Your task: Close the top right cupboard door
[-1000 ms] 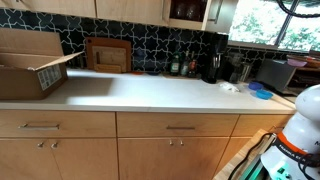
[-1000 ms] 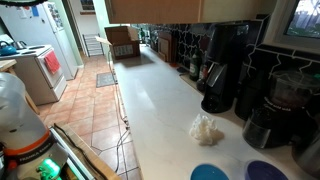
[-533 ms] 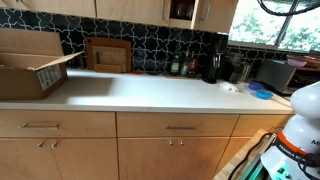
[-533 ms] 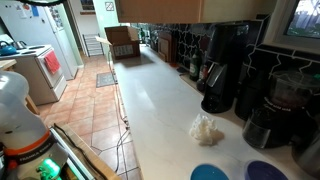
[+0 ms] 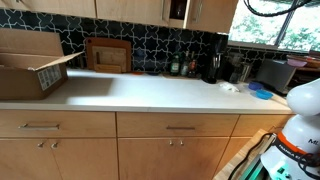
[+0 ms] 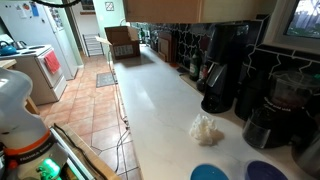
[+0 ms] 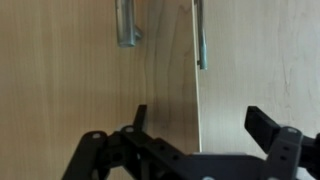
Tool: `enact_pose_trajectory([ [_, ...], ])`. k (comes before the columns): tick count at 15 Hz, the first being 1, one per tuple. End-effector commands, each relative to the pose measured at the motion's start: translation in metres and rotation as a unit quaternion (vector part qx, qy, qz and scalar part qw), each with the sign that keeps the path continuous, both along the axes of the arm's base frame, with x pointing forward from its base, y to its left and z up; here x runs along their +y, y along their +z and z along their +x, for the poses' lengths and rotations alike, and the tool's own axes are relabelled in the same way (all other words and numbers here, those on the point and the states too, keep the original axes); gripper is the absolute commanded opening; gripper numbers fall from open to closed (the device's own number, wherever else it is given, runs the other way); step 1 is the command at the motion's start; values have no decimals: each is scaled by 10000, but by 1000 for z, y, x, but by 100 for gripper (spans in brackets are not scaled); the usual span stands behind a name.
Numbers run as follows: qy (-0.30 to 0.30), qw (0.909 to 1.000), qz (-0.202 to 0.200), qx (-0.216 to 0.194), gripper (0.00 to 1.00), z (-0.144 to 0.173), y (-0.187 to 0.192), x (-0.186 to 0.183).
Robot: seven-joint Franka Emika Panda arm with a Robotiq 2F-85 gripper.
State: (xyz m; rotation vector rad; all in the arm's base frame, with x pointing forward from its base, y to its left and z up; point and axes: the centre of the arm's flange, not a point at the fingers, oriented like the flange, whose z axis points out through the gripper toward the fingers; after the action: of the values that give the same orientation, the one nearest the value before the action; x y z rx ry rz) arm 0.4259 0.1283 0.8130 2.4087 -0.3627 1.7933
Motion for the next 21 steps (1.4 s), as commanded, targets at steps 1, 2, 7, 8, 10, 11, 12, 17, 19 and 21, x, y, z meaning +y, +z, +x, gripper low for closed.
enact_pose_trajectory([
  [1, 4, 10000, 5, -11, 100, -1, 1, 0],
  [2, 13, 10000, 6, -12, 100, -2, 1, 1],
  [7, 57, 9999, -15, 99, 100, -7, 1, -2],
  [8, 83, 9998, -24, 166, 100, -12, 2, -5],
  [10, 198, 9990, -106, 390, 100, -24, 9, -14],
  [11, 281, 9983, -128, 499, 100, -30, 12, -19],
  [12, 294, 9976, -247, 569, 100, -35, 14, -23],
  [17, 295, 9951, -677, 650, 100, -44, 14, -45],
  [19, 311, 9951, -760, 554, 100, -38, 12, -51],
  [21, 370, 9950, -825, 414, 100, -28, 9, -55],
])
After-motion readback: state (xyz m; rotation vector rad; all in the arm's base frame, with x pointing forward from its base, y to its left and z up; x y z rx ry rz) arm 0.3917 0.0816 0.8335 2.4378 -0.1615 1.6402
